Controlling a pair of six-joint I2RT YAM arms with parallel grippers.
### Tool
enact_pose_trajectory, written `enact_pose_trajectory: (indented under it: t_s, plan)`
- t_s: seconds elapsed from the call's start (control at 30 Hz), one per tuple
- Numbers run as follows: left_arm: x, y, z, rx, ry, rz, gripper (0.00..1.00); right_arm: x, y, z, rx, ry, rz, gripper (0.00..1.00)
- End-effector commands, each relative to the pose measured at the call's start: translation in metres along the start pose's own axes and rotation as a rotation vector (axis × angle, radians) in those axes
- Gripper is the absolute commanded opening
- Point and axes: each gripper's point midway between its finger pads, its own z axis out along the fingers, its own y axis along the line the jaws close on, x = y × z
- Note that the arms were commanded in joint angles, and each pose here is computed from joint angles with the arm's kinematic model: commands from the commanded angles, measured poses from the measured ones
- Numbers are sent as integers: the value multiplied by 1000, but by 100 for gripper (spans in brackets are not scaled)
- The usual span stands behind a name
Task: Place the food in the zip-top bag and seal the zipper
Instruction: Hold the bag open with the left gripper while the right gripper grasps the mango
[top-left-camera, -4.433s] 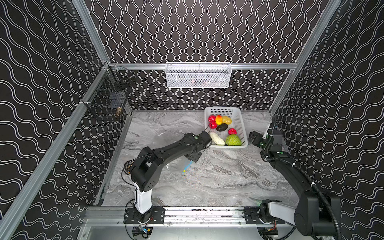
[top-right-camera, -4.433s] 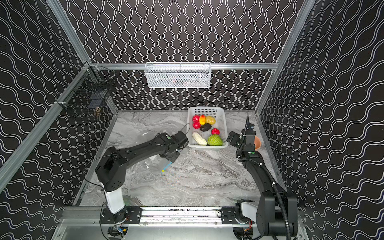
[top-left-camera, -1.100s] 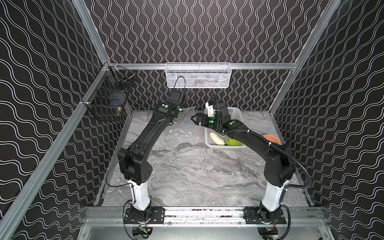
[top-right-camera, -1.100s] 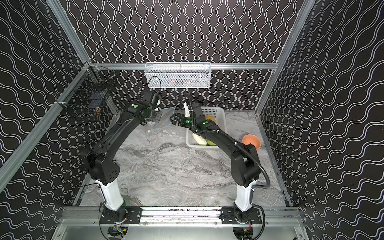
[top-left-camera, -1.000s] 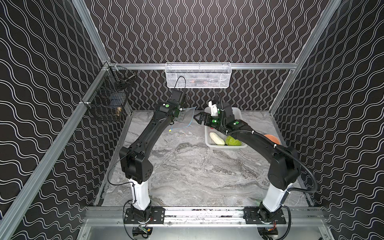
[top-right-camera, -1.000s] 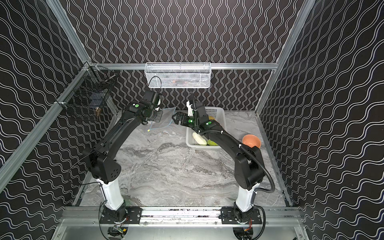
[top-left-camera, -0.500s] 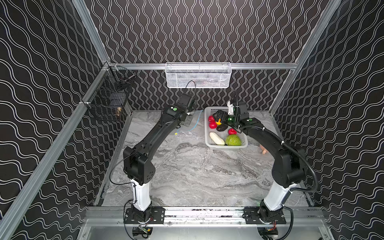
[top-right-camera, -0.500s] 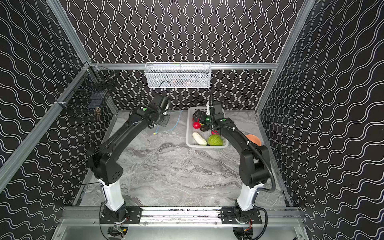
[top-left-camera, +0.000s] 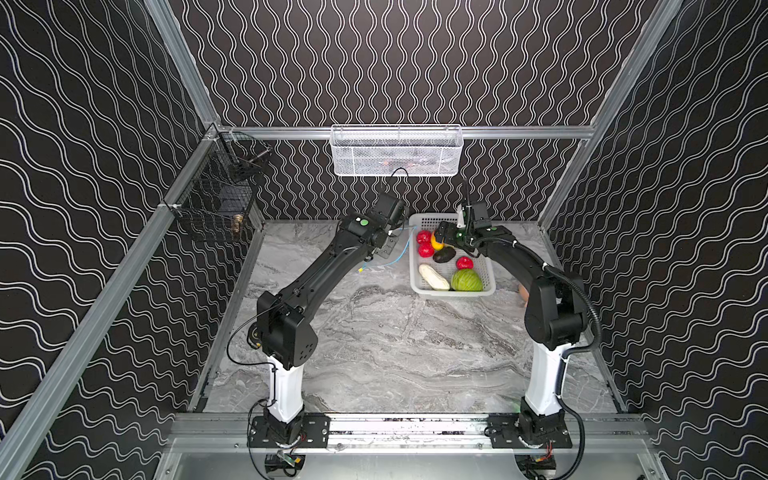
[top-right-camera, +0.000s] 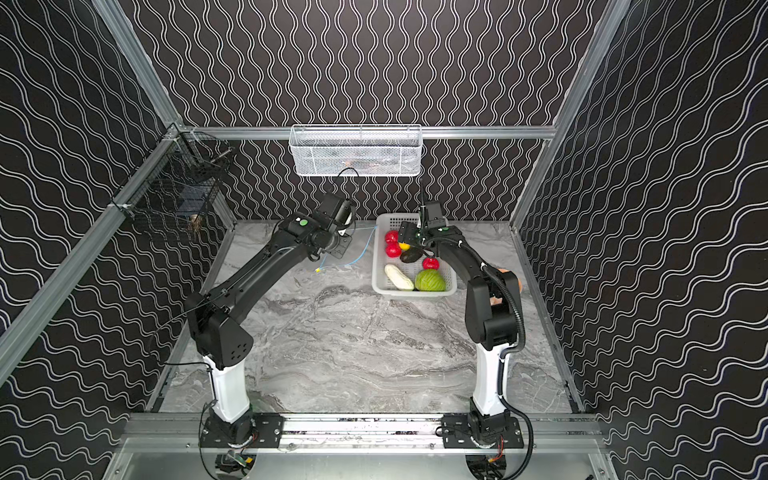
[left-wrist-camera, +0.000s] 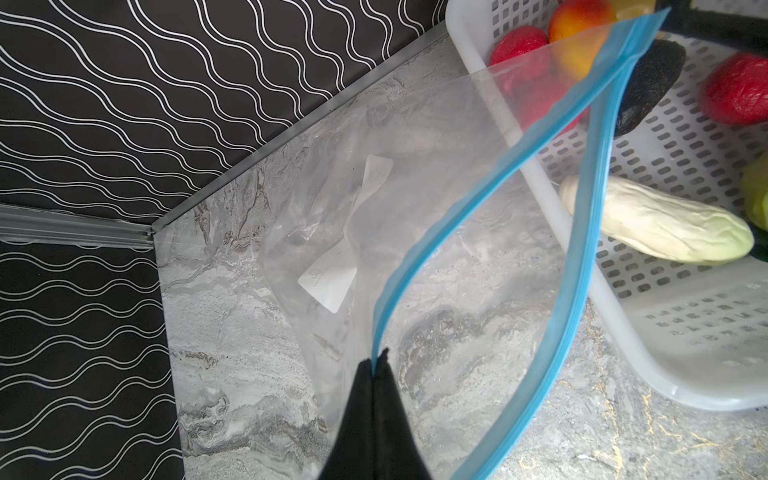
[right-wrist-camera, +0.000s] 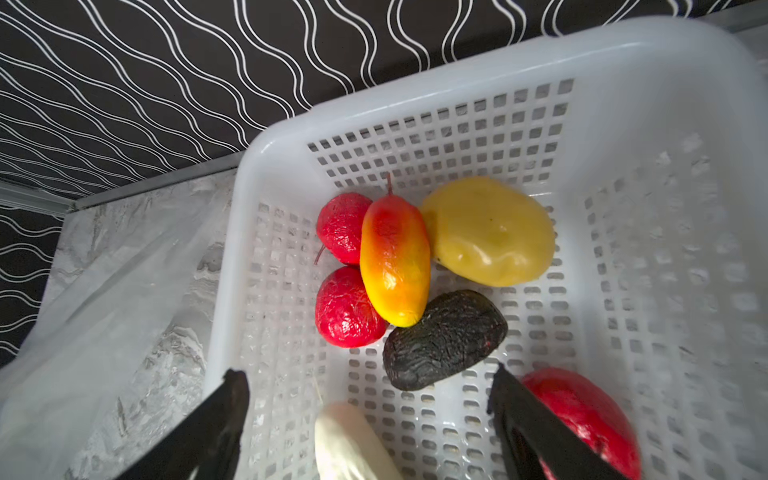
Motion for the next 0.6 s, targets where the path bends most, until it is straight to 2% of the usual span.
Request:
enact_pose_trajectory:
  t_s: [0.0, 0.3, 0.57]
  plan:
    - [0, 4, -6, -9, -13, -10, 0, -3, 1, 4, -4, 2, -15, 87]
    - [2, 2, -9, 11, -15, -7, 0, -4, 0, 21, -4, 19, -18, 76]
    - [2, 3, -11, 10, -18, -3, 0, -7, -2, 38, 8, 29, -18, 70]
